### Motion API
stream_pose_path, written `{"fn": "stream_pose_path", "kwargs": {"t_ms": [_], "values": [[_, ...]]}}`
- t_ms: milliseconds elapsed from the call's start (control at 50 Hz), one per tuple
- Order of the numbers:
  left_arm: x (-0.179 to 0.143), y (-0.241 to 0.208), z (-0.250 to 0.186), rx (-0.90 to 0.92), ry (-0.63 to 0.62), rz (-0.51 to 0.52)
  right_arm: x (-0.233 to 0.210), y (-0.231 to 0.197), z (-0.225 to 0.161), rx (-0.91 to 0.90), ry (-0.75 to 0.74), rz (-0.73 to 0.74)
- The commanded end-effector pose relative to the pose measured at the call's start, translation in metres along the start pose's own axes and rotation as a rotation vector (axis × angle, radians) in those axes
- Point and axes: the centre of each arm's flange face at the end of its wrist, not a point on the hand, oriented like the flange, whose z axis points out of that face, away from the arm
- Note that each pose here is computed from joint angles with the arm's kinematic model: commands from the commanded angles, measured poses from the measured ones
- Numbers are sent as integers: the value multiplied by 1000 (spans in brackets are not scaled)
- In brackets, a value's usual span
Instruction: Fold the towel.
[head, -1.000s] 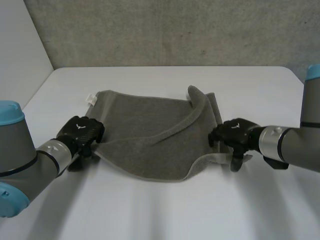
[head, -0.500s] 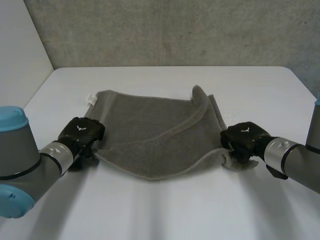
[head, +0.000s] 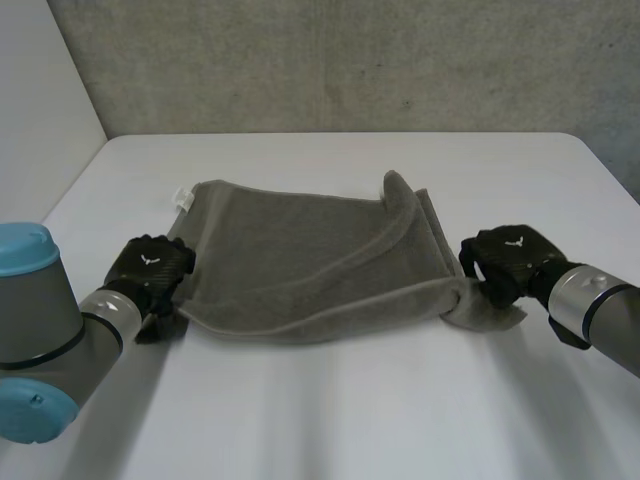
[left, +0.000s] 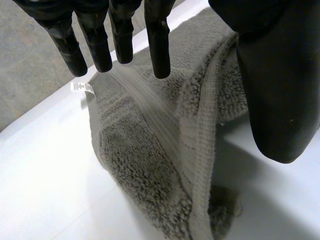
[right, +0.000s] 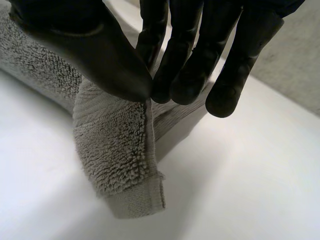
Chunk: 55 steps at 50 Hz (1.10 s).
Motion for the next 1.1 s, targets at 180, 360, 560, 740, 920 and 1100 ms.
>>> {"fn": "stream_pose_path", "kwargs": {"t_ms": [180, 360, 560, 740, 920, 1100], "values": [[-3, 6, 2, -6, -11, 50, -5, 9, -6, -28, -1, 58], [-8, 5, 1, -7, -27, 47, -17, 22, -20, -89, -27, 95], [-11, 7, 1, -19, -31, 41, -7, 35, -23, -115, 3, 216], [-12, 7, 2, -18, -34, 39, -11, 40, -23, -114, 1, 227], [-13, 5, 2, -11, -32, 38, -9, 47, -8, -86, 14, 242], [-27, -38, -11, 84, -66, 48, 21, -5, -1, 58, 87, 187]]}}
